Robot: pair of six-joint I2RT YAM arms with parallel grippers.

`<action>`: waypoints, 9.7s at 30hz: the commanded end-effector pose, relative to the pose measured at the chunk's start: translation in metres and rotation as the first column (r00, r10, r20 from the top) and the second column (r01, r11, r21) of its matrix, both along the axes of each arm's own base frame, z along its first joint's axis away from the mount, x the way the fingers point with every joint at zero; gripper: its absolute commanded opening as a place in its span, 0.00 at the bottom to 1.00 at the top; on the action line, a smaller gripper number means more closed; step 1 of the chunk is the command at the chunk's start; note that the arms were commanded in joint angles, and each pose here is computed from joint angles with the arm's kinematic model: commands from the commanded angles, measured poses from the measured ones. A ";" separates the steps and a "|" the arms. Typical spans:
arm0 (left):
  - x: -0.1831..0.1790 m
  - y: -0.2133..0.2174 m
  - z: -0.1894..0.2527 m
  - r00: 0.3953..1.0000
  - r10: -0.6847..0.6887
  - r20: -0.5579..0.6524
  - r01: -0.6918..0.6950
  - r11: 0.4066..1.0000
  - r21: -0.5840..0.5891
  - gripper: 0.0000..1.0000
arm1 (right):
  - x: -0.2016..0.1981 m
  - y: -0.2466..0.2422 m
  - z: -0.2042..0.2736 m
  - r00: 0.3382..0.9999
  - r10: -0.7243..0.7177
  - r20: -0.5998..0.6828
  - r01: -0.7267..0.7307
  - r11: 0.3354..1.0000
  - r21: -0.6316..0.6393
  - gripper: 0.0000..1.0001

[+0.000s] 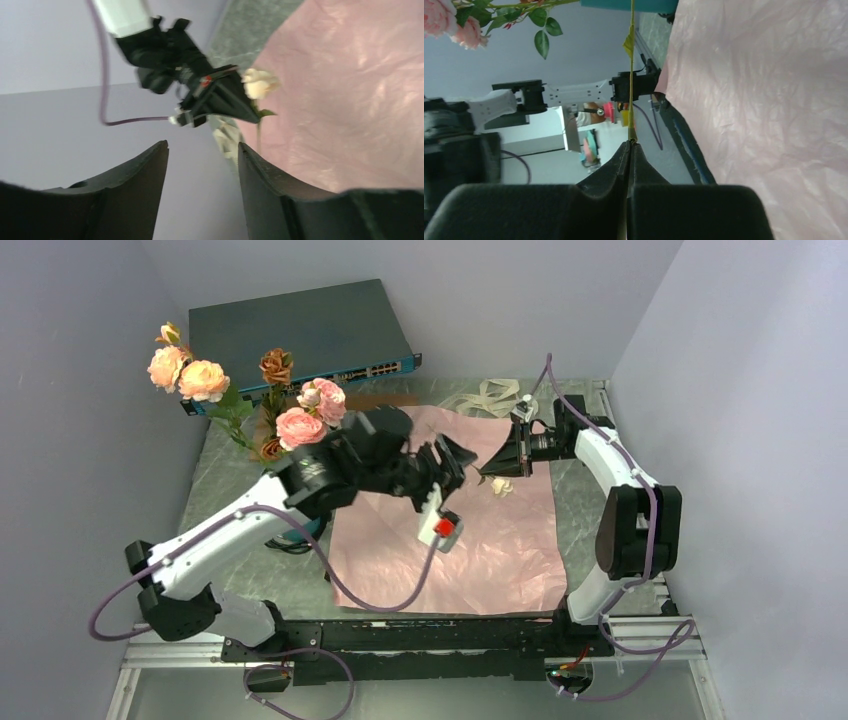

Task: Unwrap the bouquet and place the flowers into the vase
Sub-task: Pick up the fake flower from the wrapping paper, then insert the fake flower into the vase, then reset both arms

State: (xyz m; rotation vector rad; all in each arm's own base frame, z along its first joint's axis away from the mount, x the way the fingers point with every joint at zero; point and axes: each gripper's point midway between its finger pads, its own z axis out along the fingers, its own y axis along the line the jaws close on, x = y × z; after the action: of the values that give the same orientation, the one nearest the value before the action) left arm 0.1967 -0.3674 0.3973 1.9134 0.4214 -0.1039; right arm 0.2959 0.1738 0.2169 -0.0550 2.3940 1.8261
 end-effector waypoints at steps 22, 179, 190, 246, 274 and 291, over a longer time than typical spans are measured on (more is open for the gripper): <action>0.049 -0.036 -0.124 0.934 0.262 -0.243 -0.263 0.964 0.029 0.40 | -0.046 0.006 0.020 0.969 0.009 -0.247 0.029 0.988 0.150 0.00; 0.076 0.353 -0.121 -0.060 0.275 -0.959 -0.985 0.137 0.101 0.20 | 0.020 -0.044 -0.040 0.995 -0.087 -0.043 0.078 0.981 -0.179 1.00; 0.044 0.352 -0.134 -0.127 0.381 -0.916 -0.972 0.137 0.192 0.43 | 0.024 -0.044 -0.040 0.995 -0.091 -0.046 0.081 0.980 -0.183 1.00; 0.077 0.360 -0.092 -0.144 0.302 -0.942 -0.973 0.131 0.191 0.51 | 0.027 -0.055 -0.050 0.994 -0.086 -0.063 0.074 0.981 -0.180 0.99; 0.031 0.357 -0.038 -0.258 0.218 -0.941 -0.966 -0.055 0.253 0.99 | 0.017 -0.078 0.034 0.889 -0.123 0.442 0.281 0.907 -0.314 1.00; -0.007 0.377 -0.077 -0.459 0.408 -0.790 -0.880 -0.081 0.469 1.00 | -0.019 -0.099 0.049 0.691 -0.151 0.707 0.537 0.763 -0.361 1.00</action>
State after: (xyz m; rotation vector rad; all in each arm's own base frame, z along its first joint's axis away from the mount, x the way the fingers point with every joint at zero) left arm 0.2039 0.0015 0.3321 0.1697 2.2554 -0.2821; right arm 0.2692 0.0872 0.2613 -0.2142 2.1530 0.8365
